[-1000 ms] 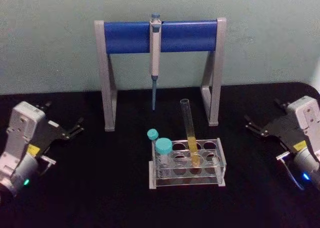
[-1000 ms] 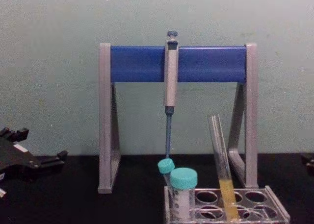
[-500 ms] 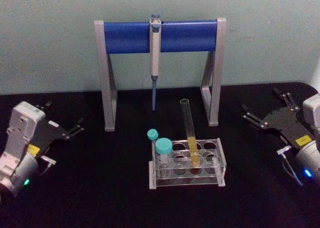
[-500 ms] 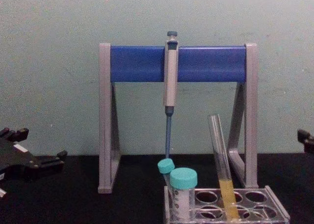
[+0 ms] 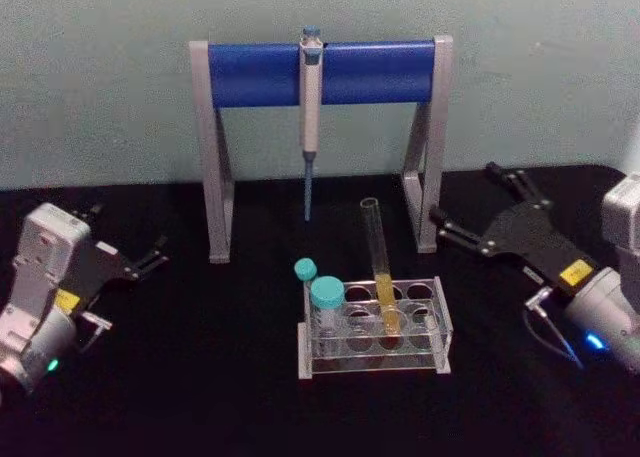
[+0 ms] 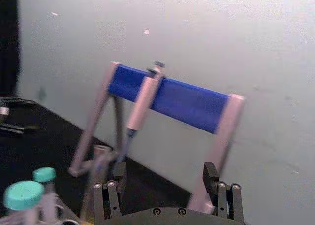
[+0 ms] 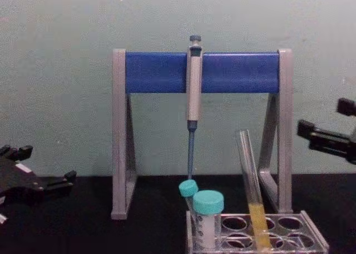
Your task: Pick up the test tube from the test tube rack, shake it, then place it back into the test tube rack.
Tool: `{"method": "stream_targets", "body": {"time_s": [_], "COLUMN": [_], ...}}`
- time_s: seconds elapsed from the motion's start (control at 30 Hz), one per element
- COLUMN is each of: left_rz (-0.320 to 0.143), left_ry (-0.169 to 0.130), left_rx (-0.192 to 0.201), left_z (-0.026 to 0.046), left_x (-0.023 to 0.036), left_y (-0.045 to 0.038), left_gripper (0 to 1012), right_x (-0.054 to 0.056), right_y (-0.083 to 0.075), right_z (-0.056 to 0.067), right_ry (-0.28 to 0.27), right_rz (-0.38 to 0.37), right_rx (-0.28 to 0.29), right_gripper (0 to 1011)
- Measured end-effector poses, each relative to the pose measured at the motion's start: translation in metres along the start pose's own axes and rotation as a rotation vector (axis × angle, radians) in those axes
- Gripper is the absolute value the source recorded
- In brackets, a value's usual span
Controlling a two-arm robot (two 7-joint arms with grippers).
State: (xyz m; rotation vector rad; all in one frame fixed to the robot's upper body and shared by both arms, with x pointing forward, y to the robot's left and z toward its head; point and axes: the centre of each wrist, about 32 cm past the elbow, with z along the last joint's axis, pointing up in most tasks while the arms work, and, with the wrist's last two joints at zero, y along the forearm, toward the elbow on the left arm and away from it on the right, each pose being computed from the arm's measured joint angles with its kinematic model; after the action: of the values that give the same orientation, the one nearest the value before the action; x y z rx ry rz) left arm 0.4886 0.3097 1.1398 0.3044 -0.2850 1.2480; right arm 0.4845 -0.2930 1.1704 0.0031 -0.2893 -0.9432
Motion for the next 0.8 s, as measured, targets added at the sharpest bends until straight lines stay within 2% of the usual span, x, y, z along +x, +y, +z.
{"method": "stream_targets", "body": {"time_s": [0.07, 0.27, 0.47, 0.8], "left_rz": [0.0, 0.0, 0.0, 0.0], "left_ry": [0.0, 0.0, 0.0, 0.0], "left_rx": [0.0, 0.0, 0.0, 0.0], "left_z": [0.0, 0.0, 0.0, 0.0], "left_x": [0.0, 0.0, 0.0, 0.0], "left_y": [0.0, 0.0, 0.0, 0.0], "left_gripper": [1001, 1001, 1001, 1001], "right_x": [-0.001, -0.007, -0.011, -0.017], "right_y": [0.002, 0.013, 0.022, 0.03], "right_z": [0.001, 0.005, 0.005, 0.004], "right_ry": [0.011, 0.087, 0.127, 0.161], "right_rz": [0.023, 0.116, 0.179, 0.194], "right_rx": [0.004, 0.022, 0.006, -0.059], "right_gripper": [1000, 1000, 1000, 1000]}}
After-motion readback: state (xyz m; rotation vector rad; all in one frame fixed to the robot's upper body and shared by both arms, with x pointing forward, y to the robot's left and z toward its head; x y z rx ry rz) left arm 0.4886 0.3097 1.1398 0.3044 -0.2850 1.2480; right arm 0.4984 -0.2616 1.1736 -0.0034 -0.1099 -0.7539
